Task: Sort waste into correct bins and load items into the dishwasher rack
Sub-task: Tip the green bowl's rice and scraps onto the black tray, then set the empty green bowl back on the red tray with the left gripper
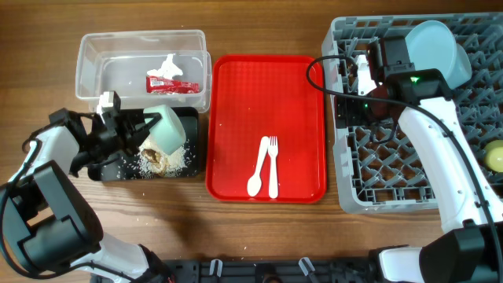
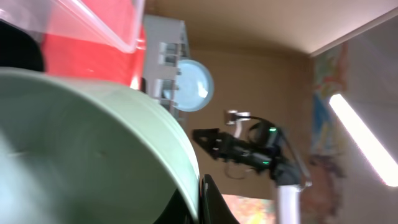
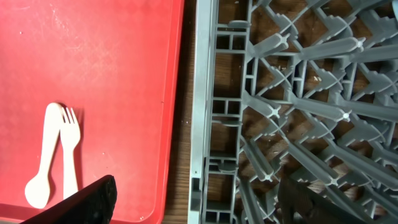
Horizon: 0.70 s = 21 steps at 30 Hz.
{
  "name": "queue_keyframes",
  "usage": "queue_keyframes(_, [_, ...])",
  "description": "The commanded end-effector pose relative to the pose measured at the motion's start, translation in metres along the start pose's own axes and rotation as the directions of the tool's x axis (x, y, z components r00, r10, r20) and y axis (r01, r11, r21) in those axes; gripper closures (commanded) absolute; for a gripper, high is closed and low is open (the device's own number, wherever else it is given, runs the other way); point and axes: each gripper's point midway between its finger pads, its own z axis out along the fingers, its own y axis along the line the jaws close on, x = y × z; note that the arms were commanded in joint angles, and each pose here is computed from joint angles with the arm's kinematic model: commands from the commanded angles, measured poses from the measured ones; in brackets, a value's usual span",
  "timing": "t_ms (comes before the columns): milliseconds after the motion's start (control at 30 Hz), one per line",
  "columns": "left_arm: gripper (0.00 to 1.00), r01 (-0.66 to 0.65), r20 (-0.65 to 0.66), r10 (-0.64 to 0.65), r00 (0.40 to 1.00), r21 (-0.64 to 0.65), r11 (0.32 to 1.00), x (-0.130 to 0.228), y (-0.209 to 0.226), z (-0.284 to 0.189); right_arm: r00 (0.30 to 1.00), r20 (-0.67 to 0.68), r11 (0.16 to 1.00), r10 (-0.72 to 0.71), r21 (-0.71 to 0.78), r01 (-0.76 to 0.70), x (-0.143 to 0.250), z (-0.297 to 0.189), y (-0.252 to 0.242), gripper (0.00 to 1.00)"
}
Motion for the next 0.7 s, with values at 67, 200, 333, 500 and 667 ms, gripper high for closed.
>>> queue_keyframes(67, [0.96, -0.083, -0.010, 0.084, 0.996, 0.074, 0.994, 0.012, -0.020, 0.004, 1.000, -0.002, 1.000, -0.007, 0.011, 0.007, -0.001, 0.001, -0.003, 0.16])
queue_keyframes(200, [0.96, -0.147, -0.050, 0.149, 0.988, 0.042, 0.988, 0.020, -0.018, 0.014, 1.000, 0.001, 1.000, -0.007, 0.011, 0.007, -0.001, 0.001, -0.003, 0.16])
queue_keyframes(333, [0.96, -0.215, -0.173, 0.202, 0.964, -0.059, 0.975, 0.040, -0.009, 0.036, 1.000, 0.002, 1.000, -0.007, 0.010, 0.007, -0.002, 0.001, -0.003, 0.16])
queue_keyframes(500, [0.96, -0.381, -0.412, 0.248, 0.877, -0.279, 0.881, 0.062, 0.005, 0.081, 1.000, 0.006, 1.000, -0.006, 0.010, 0.006, -0.003, 0.001, -0.003, 0.16])
queue_keyframes(667, [0.96, -0.623, -0.550, 0.351, 0.758, -0.452, 0.638, 0.071, 0.033, 0.146, 1.000, 0.006, 1.000, -0.005, 0.011, 0.005, -0.003, 0.001, -0.003, 0.15])
